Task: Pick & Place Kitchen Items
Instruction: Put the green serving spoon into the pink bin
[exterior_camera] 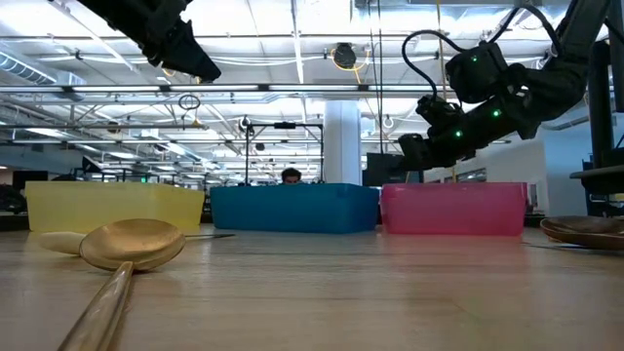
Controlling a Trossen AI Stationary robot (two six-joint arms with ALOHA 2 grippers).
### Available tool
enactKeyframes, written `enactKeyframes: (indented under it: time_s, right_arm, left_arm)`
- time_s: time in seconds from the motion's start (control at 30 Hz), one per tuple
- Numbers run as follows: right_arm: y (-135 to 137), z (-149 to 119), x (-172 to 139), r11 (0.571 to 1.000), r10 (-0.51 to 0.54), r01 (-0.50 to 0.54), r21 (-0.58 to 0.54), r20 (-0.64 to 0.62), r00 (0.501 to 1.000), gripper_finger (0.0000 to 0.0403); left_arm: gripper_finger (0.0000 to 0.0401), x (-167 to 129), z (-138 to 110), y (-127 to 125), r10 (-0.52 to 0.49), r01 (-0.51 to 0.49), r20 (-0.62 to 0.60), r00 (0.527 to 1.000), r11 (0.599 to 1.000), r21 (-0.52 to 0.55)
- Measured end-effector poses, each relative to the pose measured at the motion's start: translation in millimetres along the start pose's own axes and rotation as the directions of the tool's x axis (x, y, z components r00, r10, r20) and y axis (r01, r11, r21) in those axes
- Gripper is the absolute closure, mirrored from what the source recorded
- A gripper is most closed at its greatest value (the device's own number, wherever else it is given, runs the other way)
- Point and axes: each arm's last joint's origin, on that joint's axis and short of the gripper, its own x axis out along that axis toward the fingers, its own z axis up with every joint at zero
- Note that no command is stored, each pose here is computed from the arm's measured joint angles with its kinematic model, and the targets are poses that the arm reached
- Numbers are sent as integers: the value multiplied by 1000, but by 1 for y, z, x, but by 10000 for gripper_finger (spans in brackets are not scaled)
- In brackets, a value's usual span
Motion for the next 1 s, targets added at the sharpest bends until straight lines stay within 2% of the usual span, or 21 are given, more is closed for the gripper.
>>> enactKeyframes:
  time_s: [0.23,0.4,0.57,0.63,0.7,0.77,0.87,0.93,1.0]
  right_arm:
    - [5,0,-2,998,29,-29,48,3,1000,244]
    - [15,3,-7,987,149,-151,63,31,988,219]
    - [28,13,-17,968,219,-234,92,143,965,202]
    - [34,17,-21,947,286,-307,92,184,940,200]
    - [41,19,-27,917,369,-392,79,211,905,200]
    - [48,20,-32,882,445,-467,60,217,869,202]
    - [55,19,-38,856,496,-515,38,217,841,205]
    - [59,18,-41,844,520,-536,16,214,827,205]
    - [62,18,-44,835,539,-550,-3,211,816,204]
  left_arm:
    - [267,0,0,0,-2,2,0,1000,998,-69]
    - [267,0,0,0,-2,2,-5,1000,988,-155]
    - [267,0,0,0,-3,2,-5,1000,984,-178]
    - [267,0,0,0,-9,7,-5,1000,980,-201]
    - [267,0,-1,-2,-65,62,-7,998,967,-248]
    - [267,-1,-1,-5,-167,155,-10,986,935,-318]
    - [267,-1,2,-11,-326,288,11,945,820,-495]
    - [267,3,7,-19,-421,384,53,906,760,-524]
    - [267,7,9,-30,-502,469,79,861,726,-502]
